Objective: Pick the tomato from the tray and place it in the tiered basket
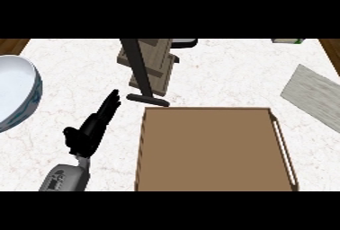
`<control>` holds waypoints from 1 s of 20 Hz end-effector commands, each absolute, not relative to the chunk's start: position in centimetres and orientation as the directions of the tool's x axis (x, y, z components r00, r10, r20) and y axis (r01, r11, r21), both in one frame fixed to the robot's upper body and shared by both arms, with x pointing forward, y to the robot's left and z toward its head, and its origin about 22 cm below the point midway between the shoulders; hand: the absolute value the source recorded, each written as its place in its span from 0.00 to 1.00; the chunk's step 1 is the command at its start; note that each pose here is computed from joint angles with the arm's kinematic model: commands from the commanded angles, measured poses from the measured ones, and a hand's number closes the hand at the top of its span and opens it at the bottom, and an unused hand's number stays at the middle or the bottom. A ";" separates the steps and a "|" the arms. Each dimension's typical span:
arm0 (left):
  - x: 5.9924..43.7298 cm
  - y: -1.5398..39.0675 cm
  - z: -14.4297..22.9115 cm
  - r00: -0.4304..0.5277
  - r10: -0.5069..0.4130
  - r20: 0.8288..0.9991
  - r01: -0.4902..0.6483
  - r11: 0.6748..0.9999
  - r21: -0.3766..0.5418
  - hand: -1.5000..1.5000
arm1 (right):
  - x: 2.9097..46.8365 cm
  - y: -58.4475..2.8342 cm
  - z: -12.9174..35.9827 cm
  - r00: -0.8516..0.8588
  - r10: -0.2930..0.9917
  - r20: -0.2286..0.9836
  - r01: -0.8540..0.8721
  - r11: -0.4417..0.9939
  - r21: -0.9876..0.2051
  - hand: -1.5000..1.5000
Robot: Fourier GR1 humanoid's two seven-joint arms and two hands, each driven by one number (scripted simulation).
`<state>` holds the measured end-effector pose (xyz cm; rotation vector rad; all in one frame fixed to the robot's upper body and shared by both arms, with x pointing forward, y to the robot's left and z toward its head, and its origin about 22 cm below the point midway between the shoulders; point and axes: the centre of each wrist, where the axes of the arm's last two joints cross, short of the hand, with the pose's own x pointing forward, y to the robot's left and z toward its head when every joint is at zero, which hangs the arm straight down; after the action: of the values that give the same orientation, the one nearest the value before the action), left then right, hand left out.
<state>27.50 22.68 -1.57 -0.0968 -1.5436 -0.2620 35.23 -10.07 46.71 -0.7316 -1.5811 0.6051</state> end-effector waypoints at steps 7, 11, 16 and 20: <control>27.3 21.6 -1.3 -0.013 -0.096 0.995 0.262 0.960 0.096 0.50 | 40.1 -3.3 43.3 -0.004 0.749 0.663 0.029 0.663 -0.748 1.00; 27.9 20.9 -1.1 -0.011 -0.109 0.994 0.260 0.960 0.108 0.50 | 40.1 -1.2 43.4 0.001 0.740 0.672 0.010 0.672 -0.740 1.00; 28.7 21.5 -0.5 -0.010 -0.111 0.994 0.258 0.960 0.110 0.50 | 41.8 -1.0 40.4 -0.011 0.726 0.688 -0.019 0.688 -0.726 1.00; 28.1 21.0 -1.7 -0.026 -0.102 0.994 0.263 0.959 0.106 0.50 | 41.2 -0.1 41.7 -0.014 0.655 0.756 -0.036 0.755 -0.655 1.00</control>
<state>28.24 21.67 -0.91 -0.1260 -1.5629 -0.2932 40.93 -0.11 41.66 -0.5839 -1.4848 0.6290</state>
